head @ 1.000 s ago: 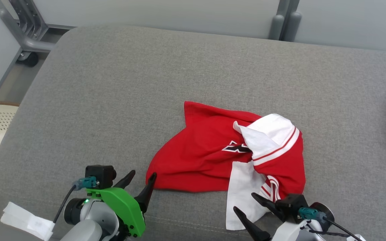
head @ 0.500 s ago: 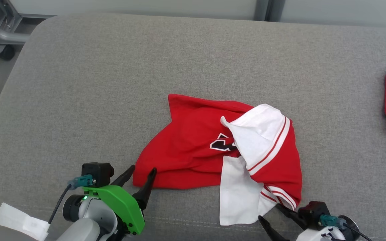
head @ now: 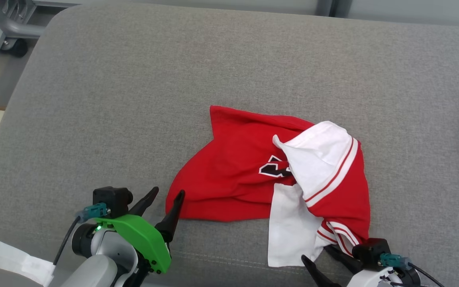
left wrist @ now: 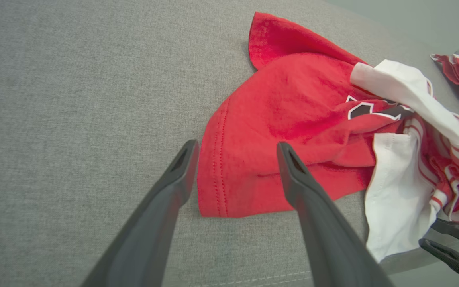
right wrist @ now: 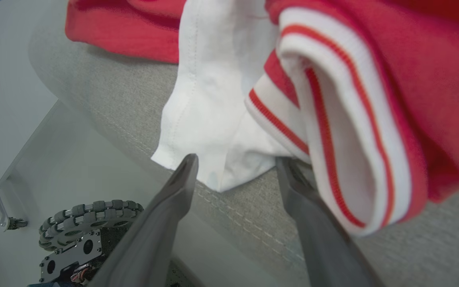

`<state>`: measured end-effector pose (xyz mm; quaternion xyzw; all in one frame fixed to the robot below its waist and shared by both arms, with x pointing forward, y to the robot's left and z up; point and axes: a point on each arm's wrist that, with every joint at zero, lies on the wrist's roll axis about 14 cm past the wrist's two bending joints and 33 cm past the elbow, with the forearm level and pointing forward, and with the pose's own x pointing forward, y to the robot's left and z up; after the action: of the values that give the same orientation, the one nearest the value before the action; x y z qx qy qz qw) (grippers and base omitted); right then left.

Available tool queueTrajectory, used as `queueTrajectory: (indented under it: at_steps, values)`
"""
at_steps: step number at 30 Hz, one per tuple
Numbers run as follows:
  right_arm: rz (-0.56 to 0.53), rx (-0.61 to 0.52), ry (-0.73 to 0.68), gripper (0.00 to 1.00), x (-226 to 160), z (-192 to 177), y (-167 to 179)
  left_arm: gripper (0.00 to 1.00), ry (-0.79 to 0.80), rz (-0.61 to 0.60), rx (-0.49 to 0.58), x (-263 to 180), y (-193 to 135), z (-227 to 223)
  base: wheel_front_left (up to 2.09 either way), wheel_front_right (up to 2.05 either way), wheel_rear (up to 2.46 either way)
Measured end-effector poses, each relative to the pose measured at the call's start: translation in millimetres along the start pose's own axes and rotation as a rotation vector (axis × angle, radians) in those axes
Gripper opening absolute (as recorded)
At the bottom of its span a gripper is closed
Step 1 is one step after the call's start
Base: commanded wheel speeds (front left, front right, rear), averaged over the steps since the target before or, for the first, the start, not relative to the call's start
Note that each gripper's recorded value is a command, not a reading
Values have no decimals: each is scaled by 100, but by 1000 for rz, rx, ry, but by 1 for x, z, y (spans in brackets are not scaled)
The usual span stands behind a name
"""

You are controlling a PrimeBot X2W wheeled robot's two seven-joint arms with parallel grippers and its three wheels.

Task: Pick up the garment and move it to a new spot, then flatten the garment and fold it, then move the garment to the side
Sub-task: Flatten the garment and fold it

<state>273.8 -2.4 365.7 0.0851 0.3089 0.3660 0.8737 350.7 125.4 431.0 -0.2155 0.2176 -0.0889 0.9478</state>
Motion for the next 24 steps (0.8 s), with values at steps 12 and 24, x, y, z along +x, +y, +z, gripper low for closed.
queueTrajectory:
  at_steps: [12,24]
  values:
    - [50,36,22,64,19,-1,10,100,-91,93,-20,-17,27,20,0,0,0]
    - [61,-6,-65,0,34,39,2,100,-167,180,-40,-33,55,32,0,0,0]
